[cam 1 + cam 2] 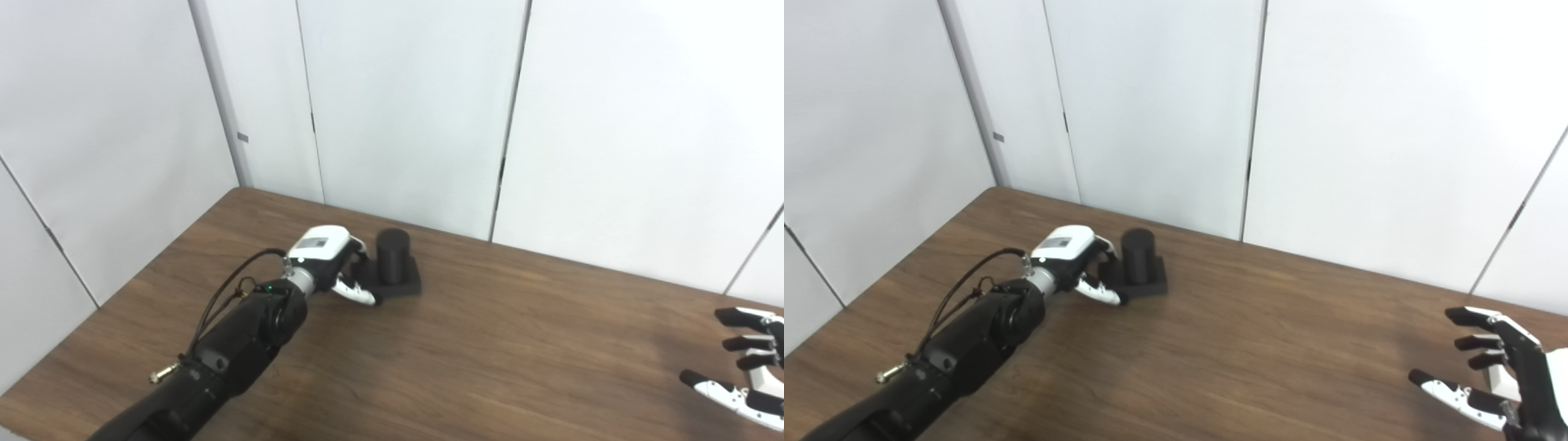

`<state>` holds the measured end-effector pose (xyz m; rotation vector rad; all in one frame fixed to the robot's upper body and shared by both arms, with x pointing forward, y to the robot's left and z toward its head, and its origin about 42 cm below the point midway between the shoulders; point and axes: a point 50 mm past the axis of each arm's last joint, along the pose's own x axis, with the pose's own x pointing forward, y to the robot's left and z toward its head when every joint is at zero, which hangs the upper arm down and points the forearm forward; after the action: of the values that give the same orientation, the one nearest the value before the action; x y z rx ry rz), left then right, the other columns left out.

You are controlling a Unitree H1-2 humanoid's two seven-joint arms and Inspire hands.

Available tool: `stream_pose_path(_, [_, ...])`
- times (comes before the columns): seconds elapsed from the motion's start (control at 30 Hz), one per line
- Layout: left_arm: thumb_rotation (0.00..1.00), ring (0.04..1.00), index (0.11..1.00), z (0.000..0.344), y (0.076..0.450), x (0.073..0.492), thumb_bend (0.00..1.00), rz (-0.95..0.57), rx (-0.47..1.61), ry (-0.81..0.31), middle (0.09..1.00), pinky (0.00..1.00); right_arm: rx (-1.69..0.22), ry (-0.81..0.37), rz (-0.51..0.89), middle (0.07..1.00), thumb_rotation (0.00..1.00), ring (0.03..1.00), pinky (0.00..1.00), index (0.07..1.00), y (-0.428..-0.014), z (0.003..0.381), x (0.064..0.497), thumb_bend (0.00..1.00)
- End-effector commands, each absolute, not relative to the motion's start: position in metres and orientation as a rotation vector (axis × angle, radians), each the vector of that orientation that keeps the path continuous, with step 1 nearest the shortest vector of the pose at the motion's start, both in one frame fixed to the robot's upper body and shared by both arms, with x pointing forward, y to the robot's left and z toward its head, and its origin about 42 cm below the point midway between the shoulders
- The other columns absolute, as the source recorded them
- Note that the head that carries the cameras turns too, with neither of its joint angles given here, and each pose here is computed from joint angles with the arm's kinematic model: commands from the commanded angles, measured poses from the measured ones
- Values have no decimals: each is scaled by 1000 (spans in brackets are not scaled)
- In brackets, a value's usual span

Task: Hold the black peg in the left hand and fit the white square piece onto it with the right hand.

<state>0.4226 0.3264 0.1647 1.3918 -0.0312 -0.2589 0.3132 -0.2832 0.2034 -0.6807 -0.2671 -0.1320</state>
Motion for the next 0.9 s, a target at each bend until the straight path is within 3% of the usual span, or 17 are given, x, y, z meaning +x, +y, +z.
stream_pose_path(0.0, [63,769,489,146,300,412,519,-413,1390,-97,777,627,-682,-345,-143,700,0,611,503,675,-279,225,319,622])
stream_pose_path(0.23, [76,806,491,143,261,403,522,-594,1419,-271,791,741,-684,-351,-143,708,0,610,501,679,-279,224,320,622])
stream_pose_path(0.37, [74,792,489,137,246,398,522,-647,1416,-359,774,741,-680,-357,-144,714,0,607,512,680,-278,222,321,629])
stream_pose_path(0.87, [76,789,491,113,202,374,521,-888,1353,-441,771,722,-643,-353,-124,723,0,618,511,692,-281,201,331,612])
